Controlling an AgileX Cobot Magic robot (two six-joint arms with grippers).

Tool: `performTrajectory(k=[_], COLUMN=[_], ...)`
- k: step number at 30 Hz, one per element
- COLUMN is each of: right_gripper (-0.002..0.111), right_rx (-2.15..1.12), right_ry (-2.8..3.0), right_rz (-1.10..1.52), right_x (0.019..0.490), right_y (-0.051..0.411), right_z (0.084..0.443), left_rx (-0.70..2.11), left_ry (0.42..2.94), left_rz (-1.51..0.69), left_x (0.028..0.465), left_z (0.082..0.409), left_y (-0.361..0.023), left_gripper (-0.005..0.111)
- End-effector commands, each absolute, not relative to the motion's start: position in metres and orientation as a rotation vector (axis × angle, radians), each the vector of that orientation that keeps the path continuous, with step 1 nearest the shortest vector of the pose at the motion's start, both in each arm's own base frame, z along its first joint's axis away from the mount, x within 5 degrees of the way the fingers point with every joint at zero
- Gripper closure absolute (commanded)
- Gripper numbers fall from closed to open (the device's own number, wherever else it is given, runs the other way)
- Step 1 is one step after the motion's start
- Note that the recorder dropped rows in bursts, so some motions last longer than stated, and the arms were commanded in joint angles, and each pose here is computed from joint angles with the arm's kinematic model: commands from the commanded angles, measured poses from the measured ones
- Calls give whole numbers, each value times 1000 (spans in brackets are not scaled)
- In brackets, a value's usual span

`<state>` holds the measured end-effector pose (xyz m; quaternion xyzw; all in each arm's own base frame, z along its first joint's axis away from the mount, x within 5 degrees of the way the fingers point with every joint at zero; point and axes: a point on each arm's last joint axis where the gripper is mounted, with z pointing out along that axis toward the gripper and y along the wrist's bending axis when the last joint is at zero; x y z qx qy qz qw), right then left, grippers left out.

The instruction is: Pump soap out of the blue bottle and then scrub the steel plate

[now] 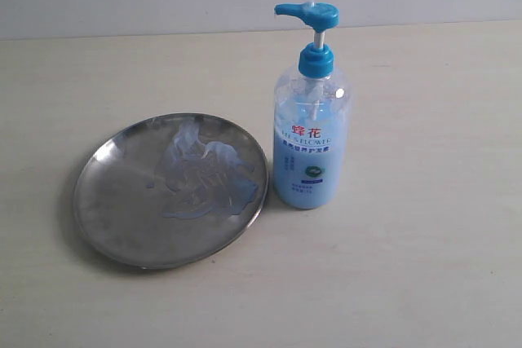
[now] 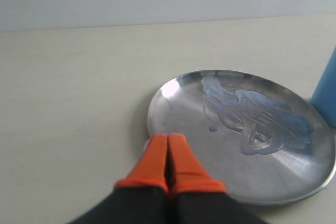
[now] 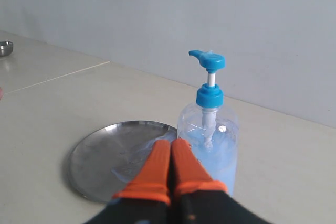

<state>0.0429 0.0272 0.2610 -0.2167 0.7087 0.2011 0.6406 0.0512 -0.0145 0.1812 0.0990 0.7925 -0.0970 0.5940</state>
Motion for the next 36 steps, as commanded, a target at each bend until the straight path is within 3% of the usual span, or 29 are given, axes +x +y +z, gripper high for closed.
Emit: performTrajectory(k=[1,10,21,36], right_gripper=[108,108,108,108], right_rx=[-496,-508,-351,-74], right_ry=[1610,1648,1709,1743], right_rz=[460,445,387,179], right_x=[43,45,55,61], right_y=[28,28,27,9], right_z=[260,251,208,207], left_rx=[231,231,231,231], left_ry=[1827,1827,1827,1827], left_rz=[-227,-227,-227,-227], left_x=[51,51,51,51], left_z=[181,181,181,181], left_y=[-15,-15,-15,-15], left_gripper=[107,107,107,107])
